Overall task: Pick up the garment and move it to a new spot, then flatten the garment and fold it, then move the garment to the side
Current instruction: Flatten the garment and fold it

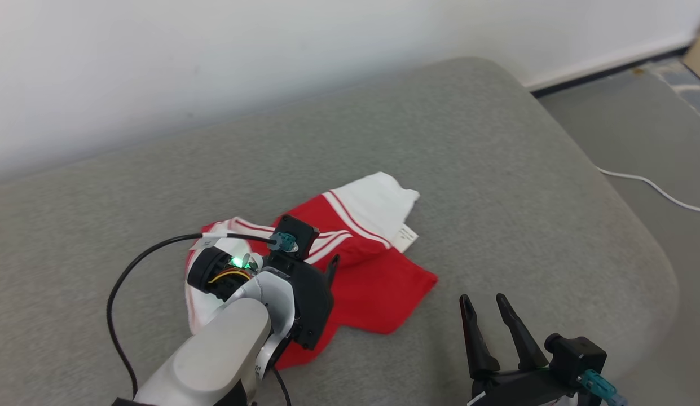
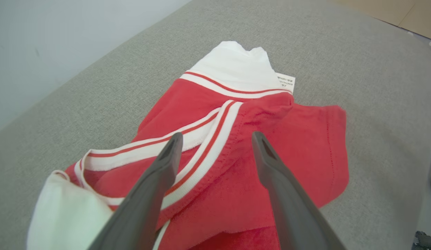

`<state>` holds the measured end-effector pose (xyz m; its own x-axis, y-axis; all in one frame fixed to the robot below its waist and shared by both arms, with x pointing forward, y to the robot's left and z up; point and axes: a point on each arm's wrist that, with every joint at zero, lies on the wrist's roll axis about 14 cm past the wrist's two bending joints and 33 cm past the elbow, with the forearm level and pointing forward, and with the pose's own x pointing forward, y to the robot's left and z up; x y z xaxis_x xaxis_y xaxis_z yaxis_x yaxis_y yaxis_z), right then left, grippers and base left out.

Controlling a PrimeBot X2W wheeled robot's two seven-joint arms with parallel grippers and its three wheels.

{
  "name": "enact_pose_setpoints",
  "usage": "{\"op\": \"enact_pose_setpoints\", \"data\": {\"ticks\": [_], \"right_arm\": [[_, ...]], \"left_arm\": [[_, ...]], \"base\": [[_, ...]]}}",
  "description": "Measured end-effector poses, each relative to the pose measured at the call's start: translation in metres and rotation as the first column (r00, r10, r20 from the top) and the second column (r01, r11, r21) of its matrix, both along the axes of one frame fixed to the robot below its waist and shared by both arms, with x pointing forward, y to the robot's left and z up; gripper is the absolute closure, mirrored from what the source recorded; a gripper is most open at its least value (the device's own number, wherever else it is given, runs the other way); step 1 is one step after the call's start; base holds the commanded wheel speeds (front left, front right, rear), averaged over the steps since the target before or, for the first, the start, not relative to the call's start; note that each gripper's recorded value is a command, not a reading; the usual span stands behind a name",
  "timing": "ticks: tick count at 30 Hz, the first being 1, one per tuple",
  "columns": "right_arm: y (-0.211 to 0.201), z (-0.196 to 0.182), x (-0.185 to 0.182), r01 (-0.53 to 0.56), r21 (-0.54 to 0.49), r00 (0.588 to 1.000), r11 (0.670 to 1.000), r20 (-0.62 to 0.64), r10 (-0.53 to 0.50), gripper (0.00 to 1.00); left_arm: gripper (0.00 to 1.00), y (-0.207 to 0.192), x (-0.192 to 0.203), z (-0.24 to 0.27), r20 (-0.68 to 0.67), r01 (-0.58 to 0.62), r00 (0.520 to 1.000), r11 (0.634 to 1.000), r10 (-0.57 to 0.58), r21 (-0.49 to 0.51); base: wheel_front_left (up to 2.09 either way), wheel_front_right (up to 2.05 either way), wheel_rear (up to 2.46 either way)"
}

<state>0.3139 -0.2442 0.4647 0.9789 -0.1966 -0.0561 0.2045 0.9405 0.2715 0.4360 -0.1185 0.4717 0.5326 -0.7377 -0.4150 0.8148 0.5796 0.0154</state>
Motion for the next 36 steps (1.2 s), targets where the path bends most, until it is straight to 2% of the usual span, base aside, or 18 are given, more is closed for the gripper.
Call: {"op": "enact_pose_setpoints", "data": {"ticks": [5,12,13,14,16,20,23,24,27,30,33,34,36], "right_arm": [[-0.019,-0.001,-0.014,0.075,0.010,0.997,0.997,-0.009,-0.075,0.00],[-0.034,-0.008,-0.026,0.138,0.010,0.989,0.990,-0.044,-0.138,0.00],[-0.035,-0.009,-0.026,0.144,0.010,0.988,0.990,-0.049,-0.143,0.00],[-0.036,-0.011,-0.027,0.147,0.010,0.988,0.989,-0.053,-0.147,0.00],[-0.037,-0.012,-0.027,0.150,0.009,0.987,0.989,-0.062,-0.150,0.00],[-0.031,-0.013,-0.022,0.130,0.014,0.990,0.991,-0.061,-0.129,0.00],[-0.027,-0.012,-0.018,0.111,0.012,0.992,0.994,-0.056,-0.111,0.00],[-0.027,-0.012,-0.018,0.111,0.012,0.992,0.994,-0.056,-0.111,0.00],[-0.023,-0.011,-0.014,0.092,0.008,0.994,0.996,-0.050,-0.092,0.00],[-0.019,-0.010,-0.012,0.075,0.004,0.996,0.997,-0.045,-0.075,0.00],[-0.014,-0.010,-0.009,0.057,0.003,0.997,0.998,-0.043,-0.057,0.00],[-0.013,-0.010,-0.008,0.050,0.002,0.998,0.999,-0.042,-0.050,0.00],[-0.009,-0.011,-0.007,0.037,0.001,0.998,0.999,-0.044,-0.037,0.00]], "left_arm": [[0.00,-0.025,-0.004,-0.020,-0.042,0.069,0.997,0.996,-0.067,0.059],[0.00,-0.040,0.000,-0.048,-0.083,0.117,0.991,0.985,-0.107,0.128],[0.54,-0.041,0.002,-0.050,-0.086,0.118,0.990,0.985,-0.108,0.128],[1.00,-0.043,0.003,-0.050,-0.084,0.120,0.990,0.985,-0.110,0.123],[1.00,-0.048,0.005,-0.047,-0.080,0.116,0.991,0.990,-0.109,0.085],[1.00,-0.065,0.016,-0.005,0.031,0.106,0.994,0.992,-0.104,-0.063],[1.00,-0.080,0.023,0.044,0.137,0.120,0.986,0.973,-0.094,-0.197],[1.00,-0.080,0.023,0.044,0.137,0.120,0.986,0.973,-0.094,-0.197],[1.00,-0.089,0.028,0.099,0.250,0.152,0.966,0.934,-0.071,-0.324],[1.00,-0.092,0.029,0.157,0.345,0.198,0.938,0.871,-0.035,-0.450],[1.00,-0.087,0.027,0.213,0.404,0.237,0.914,0.785,0.018,-0.572],[1.00,-0.083,0.026,0.231,0.405,0.242,0.913,0.748,0.039,-0.618],[1.00,-0.073,0.020,0.262,0.361,0.243,0.931,0.645,0.054,-0.724]], "base": [[0.00,0.00,0.00],[0.00,0.00,0.00],[0.00,0.00,0.00],[0.00,0.00,0.00],[0.00,0.00,0.00],[0.00,0.00,0.00],[0.00,0.00,0.00],[0.00,0.00,0.00],[0.00,0.00,0.00],[0.00,0.00,0.00],[0.00,0.00,0.00],[0.00,0.00,0.00],[0.00,0.00,0.00]]}}
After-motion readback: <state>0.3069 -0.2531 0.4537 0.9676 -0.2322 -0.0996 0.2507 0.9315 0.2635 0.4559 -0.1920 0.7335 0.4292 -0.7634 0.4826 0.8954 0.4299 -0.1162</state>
